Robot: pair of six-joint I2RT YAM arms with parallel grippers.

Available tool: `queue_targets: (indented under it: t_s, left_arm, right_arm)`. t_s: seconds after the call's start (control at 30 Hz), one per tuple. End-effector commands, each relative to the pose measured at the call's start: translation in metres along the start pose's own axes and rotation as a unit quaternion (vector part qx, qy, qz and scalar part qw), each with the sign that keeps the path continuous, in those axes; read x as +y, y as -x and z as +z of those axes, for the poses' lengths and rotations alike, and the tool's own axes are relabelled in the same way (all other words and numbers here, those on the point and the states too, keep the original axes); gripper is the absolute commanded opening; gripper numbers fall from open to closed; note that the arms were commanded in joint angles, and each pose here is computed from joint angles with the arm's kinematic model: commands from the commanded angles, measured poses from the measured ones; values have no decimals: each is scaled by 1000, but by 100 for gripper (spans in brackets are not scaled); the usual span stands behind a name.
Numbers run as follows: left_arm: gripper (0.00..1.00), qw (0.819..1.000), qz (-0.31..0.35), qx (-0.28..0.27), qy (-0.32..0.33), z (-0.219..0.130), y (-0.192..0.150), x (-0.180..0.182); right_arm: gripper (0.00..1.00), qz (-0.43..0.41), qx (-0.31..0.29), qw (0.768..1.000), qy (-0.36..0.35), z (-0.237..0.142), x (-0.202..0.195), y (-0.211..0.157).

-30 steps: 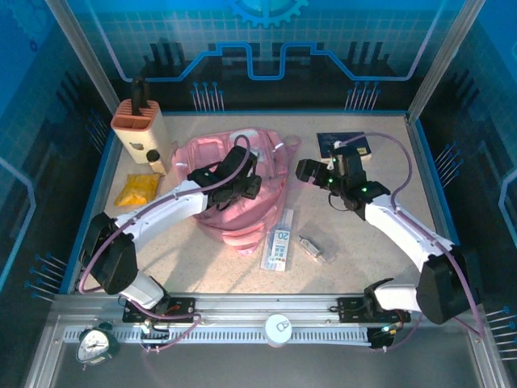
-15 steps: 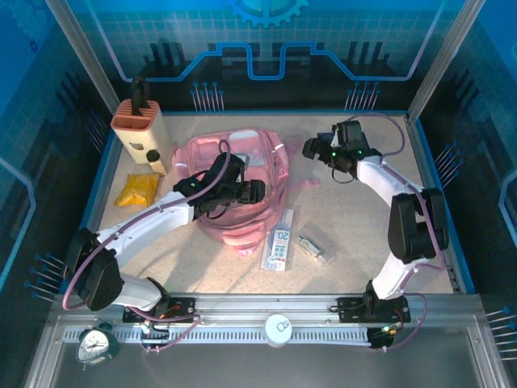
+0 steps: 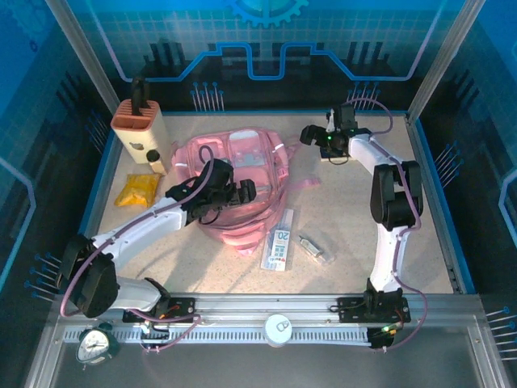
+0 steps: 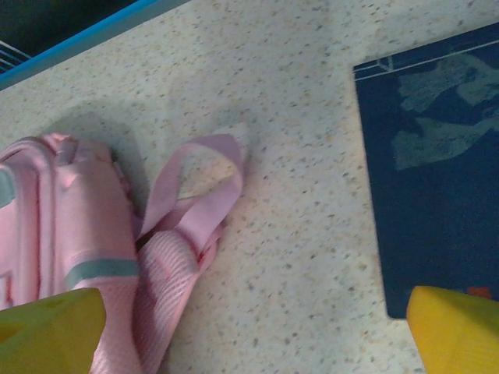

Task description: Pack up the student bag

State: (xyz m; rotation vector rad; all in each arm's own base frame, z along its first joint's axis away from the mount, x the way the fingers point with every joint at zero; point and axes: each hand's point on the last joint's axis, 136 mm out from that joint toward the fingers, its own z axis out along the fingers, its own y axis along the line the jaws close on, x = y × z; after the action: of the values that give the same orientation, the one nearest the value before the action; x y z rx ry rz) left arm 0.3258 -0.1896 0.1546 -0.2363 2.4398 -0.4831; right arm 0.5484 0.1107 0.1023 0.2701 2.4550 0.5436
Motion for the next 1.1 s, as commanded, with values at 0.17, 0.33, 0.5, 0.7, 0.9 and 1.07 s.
queue_targets:
  t_s: [0.17, 0.33, 0.5, 0.7, 0.9, 1.07]
  left_arm:
    - [99, 997, -61, -37, 4, -8, 11, 9]
    - [99, 997, -65, -38, 6, -8, 11, 10]
    - [99, 997, -68, -35, 5, -7, 11, 9]
    - [99, 997, -68, -34, 1, -5, 13, 6]
    - [99, 997, -69, -20, -10, 1, 15, -5]
    - [99, 996, -81, -14, -23, 5, 16, -13]
  right_arm:
    - [100, 10, 33, 999, -13, 19, -24, 1]
    - [100, 11, 42, 999, -21, 30, -30, 2]
    - [100, 27, 63, 997, -19, 41, -33, -7]
    - [100, 36, 88, 995, -30, 42, -34, -26]
    - [100, 63, 105, 992, -19, 31, -37, -60]
    - [100, 78, 117, 990, -14, 12, -38, -90]
